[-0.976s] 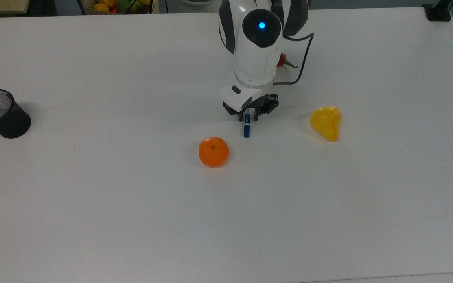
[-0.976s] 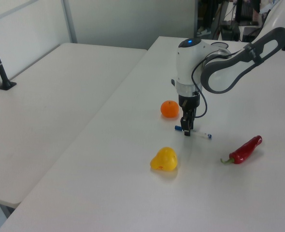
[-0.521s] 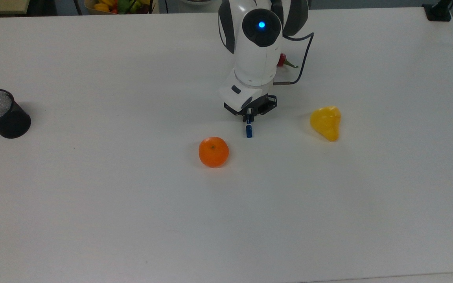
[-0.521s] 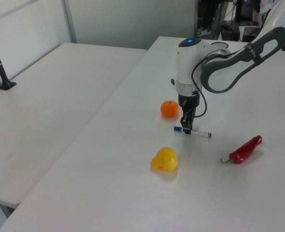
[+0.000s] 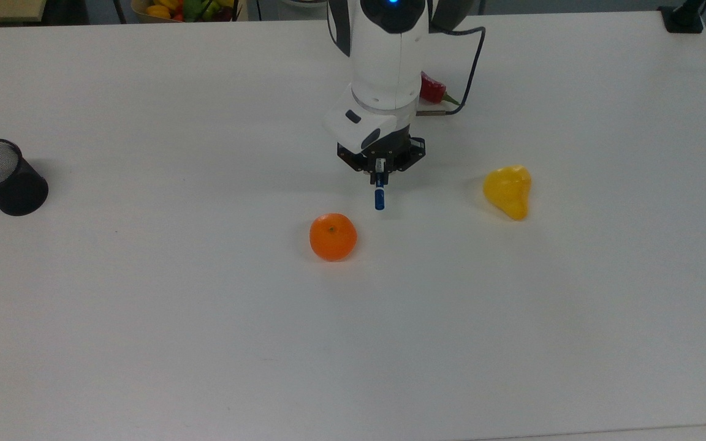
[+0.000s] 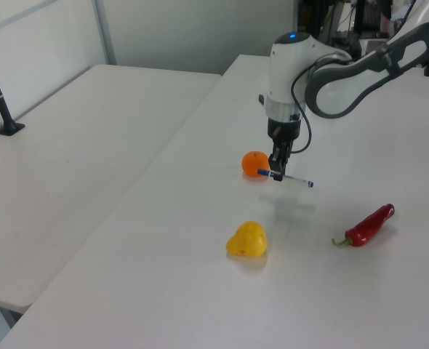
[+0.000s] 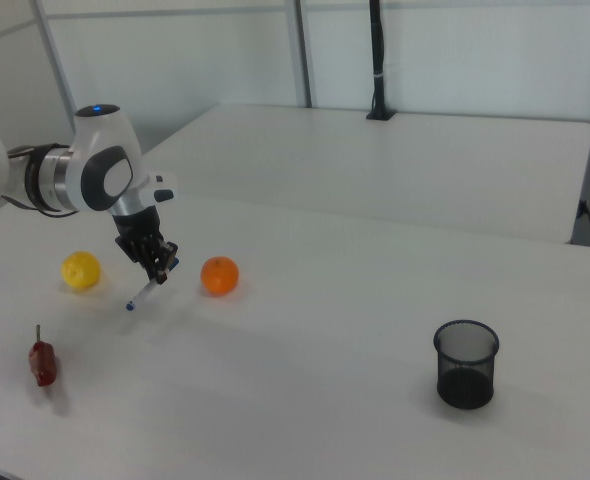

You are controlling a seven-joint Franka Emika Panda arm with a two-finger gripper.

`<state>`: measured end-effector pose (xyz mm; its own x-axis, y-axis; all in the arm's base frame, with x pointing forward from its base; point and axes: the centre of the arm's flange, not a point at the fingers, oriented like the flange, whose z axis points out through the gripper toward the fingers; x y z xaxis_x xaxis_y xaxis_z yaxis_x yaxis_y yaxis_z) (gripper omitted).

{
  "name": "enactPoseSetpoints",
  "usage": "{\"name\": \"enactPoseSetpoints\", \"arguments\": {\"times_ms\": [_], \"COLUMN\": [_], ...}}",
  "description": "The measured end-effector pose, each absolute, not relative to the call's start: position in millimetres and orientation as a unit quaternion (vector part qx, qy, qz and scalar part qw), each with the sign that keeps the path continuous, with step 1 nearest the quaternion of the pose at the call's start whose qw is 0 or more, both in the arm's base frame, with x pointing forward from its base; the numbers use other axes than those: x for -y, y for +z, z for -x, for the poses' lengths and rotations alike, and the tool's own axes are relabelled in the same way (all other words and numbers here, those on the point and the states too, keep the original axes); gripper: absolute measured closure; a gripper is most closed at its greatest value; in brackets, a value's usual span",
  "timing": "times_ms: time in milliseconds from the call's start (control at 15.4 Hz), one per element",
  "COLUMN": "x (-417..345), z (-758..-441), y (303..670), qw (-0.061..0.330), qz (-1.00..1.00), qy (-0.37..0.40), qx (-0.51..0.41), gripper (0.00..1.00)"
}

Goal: Place marker
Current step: 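Lift the grasped marker up off the table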

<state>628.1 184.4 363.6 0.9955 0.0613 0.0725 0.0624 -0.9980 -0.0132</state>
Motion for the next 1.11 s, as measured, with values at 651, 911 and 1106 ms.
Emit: {"name": "enactPoseSetpoints", "arguments": {"times_ms": [651,911,1106], "x": [-121.1,-84.8,-61.9], "z": [-603.1,-583.8,-571.0], "y": [499.7,552.6,579.2], "qw": [0.022,0.036,0.037], "qz": [0.999,0.999,0.999], "qy": [-0.046,-0.039,-0.03], "qx": [-0.011,-0.005,0.004], "gripper": [0.84,0.84,0.84]}}
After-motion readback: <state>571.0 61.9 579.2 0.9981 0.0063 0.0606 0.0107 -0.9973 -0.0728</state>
